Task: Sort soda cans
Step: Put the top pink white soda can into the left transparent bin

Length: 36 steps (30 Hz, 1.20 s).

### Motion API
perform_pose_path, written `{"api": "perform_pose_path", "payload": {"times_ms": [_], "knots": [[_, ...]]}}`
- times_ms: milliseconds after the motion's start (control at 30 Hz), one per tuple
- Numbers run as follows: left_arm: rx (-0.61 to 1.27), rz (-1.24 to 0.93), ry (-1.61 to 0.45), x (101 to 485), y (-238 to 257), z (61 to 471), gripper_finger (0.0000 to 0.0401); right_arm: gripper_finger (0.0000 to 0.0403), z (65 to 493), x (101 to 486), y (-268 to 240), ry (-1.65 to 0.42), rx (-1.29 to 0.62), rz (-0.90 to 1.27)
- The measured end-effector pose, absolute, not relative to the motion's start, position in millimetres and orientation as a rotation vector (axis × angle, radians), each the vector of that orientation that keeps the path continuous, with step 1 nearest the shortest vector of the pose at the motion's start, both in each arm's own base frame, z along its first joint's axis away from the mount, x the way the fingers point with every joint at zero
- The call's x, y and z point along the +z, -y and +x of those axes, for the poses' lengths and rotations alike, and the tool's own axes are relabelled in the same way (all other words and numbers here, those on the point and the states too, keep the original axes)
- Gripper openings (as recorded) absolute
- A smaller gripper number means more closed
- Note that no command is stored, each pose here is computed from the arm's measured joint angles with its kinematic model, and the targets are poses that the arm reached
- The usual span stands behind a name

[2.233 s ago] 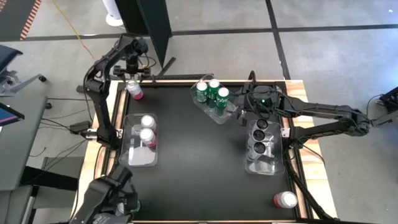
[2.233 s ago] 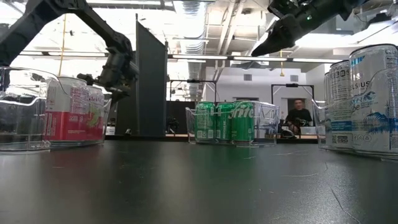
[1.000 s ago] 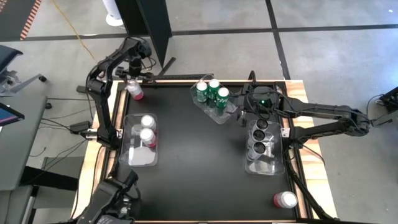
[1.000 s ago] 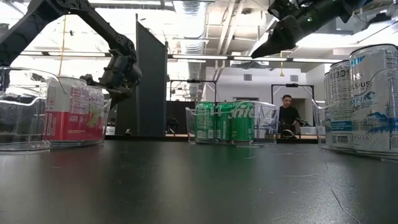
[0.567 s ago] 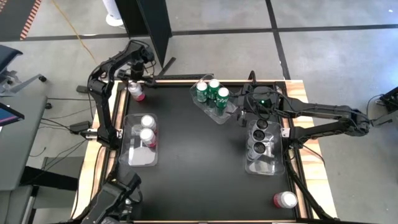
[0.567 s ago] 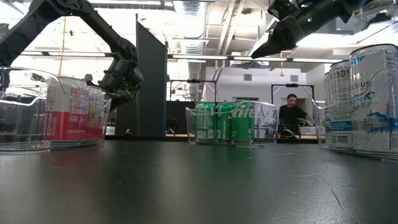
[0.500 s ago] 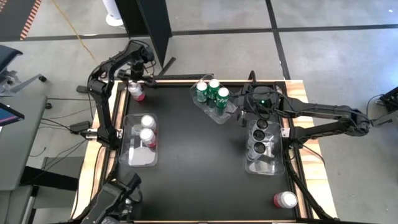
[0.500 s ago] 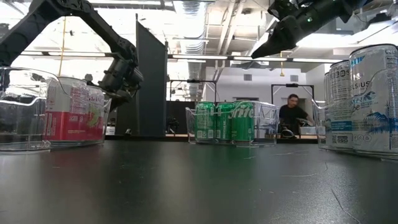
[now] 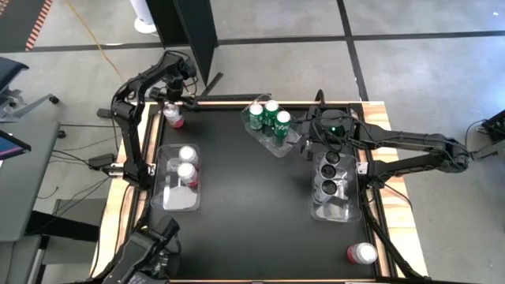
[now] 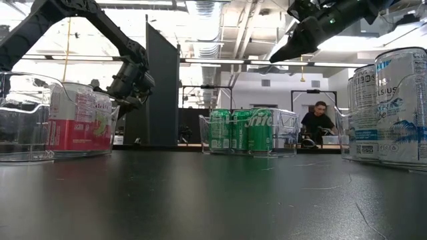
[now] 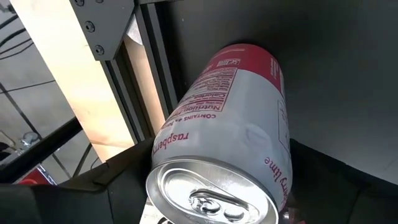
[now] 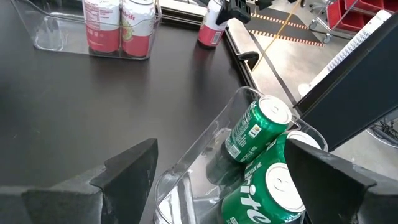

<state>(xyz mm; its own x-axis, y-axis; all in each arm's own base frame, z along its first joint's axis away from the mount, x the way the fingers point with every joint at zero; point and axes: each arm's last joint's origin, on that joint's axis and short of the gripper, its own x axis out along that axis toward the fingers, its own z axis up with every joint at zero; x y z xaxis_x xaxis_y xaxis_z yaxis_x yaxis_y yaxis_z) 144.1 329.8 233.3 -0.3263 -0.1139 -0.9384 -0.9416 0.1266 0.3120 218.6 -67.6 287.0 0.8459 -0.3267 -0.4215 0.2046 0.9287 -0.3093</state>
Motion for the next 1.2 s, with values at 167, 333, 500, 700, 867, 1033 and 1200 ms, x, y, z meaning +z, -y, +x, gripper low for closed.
{"api": "perform_pose_path", "payload": {"times_ms": [167, 333, 500, 700, 867, 1033, 1200], "knots": [[1.296, -1.025, -1.594, 233, -331, 144, 0.0308, 0.0366, 219, 287, 68, -0.488, -0.284, -0.259], [1.275, -1.012, -1.610, 233, -330, 145, 0.0308, 0.0366, 219, 287, 68, -0.487, -0.284, -0.259], [1.211, -0.979, -1.635, 235, -327, 152, 0.0308, 0.0366, 219, 287, 68, -0.486, -0.284, -0.259], [1.096, -0.944, -1.651, 236, -321, 165, 0.0308, 0.0366, 219, 287, 68, -0.485, -0.285, -0.259], [1.015, -0.927, -1.708, 236, -311, 175, 0.0308, 0.0366, 219, 287, 68, -0.485, -0.285, -0.259], [0.966, -0.861, -1.709, 244, -299, 191, 0.0308, 0.0366, 219, 287, 68, -0.484, -0.284, -0.263], [0.965, -0.781, -1.656, 263, -291, 206, 0.0308, 0.0366, 218, 288, 69, -0.482, -0.291, -0.262]]}}
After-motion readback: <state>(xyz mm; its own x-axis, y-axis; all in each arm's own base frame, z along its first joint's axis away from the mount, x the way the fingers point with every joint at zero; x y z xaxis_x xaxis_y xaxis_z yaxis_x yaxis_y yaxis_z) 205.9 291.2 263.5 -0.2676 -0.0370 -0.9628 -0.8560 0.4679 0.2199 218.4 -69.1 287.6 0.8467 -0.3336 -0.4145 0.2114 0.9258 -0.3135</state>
